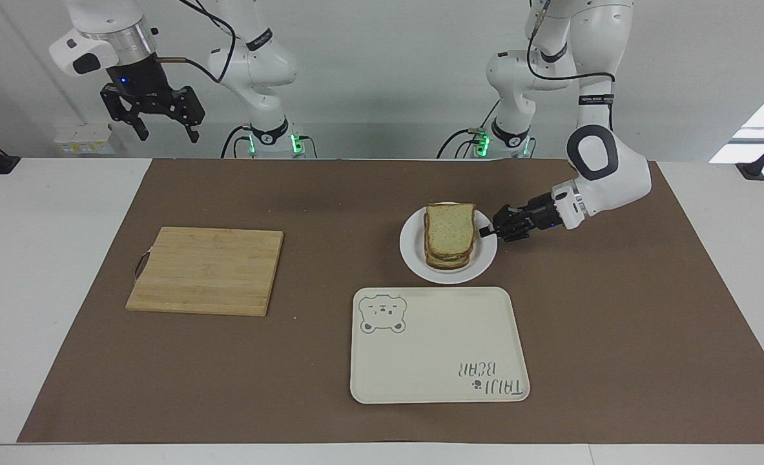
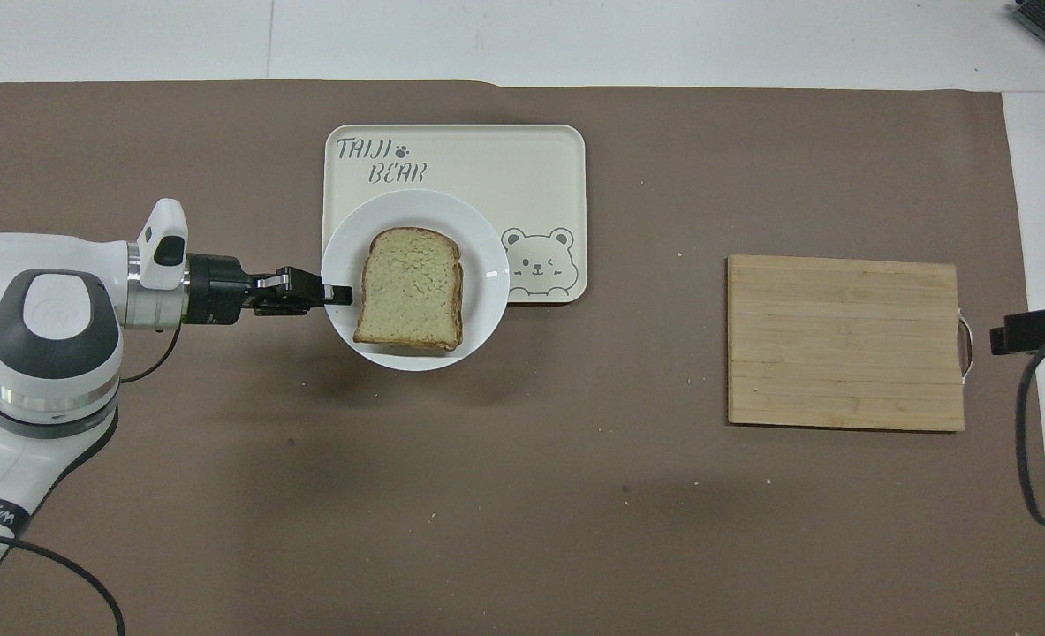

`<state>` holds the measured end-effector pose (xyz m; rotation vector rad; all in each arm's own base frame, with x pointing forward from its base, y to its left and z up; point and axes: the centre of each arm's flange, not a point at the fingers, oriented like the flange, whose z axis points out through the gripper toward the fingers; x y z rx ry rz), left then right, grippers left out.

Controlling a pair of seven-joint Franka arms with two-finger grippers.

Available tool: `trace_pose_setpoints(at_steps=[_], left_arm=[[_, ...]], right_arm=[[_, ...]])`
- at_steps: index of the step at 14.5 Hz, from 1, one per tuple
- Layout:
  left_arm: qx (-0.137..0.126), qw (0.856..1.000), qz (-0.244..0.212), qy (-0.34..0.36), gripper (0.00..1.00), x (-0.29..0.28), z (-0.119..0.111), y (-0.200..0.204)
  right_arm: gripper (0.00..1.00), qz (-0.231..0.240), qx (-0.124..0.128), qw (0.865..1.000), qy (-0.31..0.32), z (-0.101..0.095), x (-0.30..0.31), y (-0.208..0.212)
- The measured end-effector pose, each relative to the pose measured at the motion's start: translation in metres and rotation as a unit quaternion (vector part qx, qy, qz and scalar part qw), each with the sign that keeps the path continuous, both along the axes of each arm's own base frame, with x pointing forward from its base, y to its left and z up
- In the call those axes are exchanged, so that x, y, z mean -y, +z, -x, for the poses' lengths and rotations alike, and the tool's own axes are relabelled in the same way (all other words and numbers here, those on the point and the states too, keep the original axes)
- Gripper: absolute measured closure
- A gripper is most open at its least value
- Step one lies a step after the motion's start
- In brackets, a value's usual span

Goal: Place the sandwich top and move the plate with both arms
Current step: 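Slide the white plate with the left gripper onto the bear tray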

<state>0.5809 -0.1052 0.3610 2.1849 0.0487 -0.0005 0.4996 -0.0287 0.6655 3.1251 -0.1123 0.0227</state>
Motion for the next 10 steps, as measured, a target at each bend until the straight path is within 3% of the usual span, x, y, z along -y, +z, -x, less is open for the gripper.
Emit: trace_pose_setpoints(at_steps=[6, 10], left_arm=[[0.005, 1.000, 0.000, -0.002, 0.91, 0.017, -0.067, -0.044], [0.018, 1.000, -0.010, 0.010, 0.91, 0.041, -0.086, -0.071]], right_arm=[[0.00, 0.000, 0.000, 1.000, -0.001, 0.000, 0.001, 0.000], [0.00, 0.000, 0.000, 1.000, 0.000, 0.000, 0.000, 0.000]])
